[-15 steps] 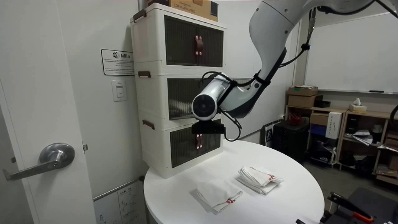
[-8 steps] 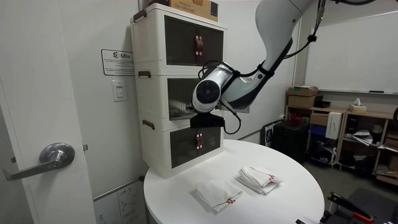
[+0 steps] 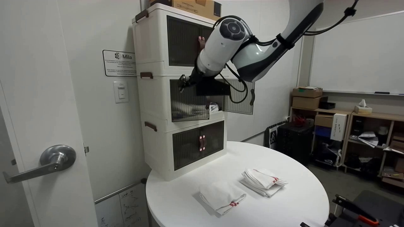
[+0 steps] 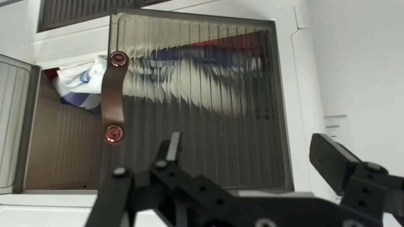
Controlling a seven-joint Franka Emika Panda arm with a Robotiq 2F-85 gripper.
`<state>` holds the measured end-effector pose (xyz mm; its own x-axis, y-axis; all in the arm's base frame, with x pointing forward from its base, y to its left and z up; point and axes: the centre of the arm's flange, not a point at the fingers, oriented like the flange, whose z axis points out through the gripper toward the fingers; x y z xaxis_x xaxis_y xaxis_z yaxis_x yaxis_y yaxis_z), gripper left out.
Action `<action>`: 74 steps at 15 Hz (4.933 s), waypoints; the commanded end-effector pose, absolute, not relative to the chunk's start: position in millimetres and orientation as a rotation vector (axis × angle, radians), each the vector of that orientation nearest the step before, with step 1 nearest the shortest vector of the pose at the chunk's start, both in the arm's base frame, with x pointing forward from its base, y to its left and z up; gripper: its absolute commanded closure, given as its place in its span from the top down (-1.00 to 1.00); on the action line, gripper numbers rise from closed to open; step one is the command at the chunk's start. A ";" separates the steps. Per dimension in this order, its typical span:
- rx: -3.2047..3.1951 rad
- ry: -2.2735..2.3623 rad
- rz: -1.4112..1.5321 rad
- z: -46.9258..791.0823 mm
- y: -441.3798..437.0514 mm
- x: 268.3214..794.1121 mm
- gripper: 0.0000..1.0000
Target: Open the middle drawer
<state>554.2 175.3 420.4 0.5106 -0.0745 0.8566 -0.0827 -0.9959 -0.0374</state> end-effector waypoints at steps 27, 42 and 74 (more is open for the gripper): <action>3.313 -0.495 0.827 553.7 165.6 612.4 1.00; 2.934 -0.772 0.350 593.2 111.6 676.6 1.00; 2.478 0.544 -0.470 526.5 79.2 703.1 1.00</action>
